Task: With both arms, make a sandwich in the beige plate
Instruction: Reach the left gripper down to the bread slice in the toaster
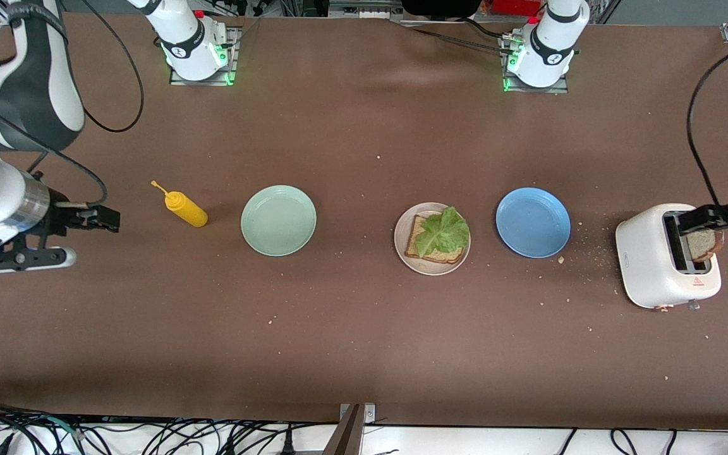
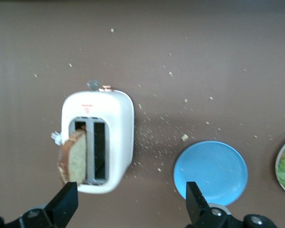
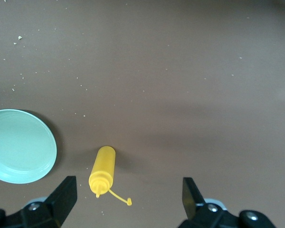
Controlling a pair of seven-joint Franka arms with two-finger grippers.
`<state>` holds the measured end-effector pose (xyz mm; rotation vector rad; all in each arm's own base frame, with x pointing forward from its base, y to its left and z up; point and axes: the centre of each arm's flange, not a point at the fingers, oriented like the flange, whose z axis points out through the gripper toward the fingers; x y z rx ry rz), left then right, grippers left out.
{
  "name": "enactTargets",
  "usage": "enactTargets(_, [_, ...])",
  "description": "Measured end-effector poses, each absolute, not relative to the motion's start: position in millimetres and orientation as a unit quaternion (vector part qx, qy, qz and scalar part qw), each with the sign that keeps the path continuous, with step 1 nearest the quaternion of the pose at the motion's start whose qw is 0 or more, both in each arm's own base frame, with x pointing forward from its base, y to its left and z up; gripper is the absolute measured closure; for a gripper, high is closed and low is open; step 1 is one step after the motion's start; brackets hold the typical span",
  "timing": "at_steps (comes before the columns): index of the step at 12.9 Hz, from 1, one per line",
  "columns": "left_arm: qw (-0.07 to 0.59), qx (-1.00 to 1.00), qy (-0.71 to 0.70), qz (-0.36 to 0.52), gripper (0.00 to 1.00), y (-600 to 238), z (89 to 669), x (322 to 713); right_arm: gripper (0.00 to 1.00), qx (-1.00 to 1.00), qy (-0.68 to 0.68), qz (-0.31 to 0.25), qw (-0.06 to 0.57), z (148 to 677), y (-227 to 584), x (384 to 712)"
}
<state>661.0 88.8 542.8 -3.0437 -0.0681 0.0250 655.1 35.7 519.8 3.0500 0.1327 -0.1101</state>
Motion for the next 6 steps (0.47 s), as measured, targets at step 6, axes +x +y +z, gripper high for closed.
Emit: enactTargets(6, [0.038, -0.999, 0.000, 0.029, 0.00, 195, 454, 650, 0.03, 0.999, 0.003, -0.022, 0.039, 534, 19, 621])
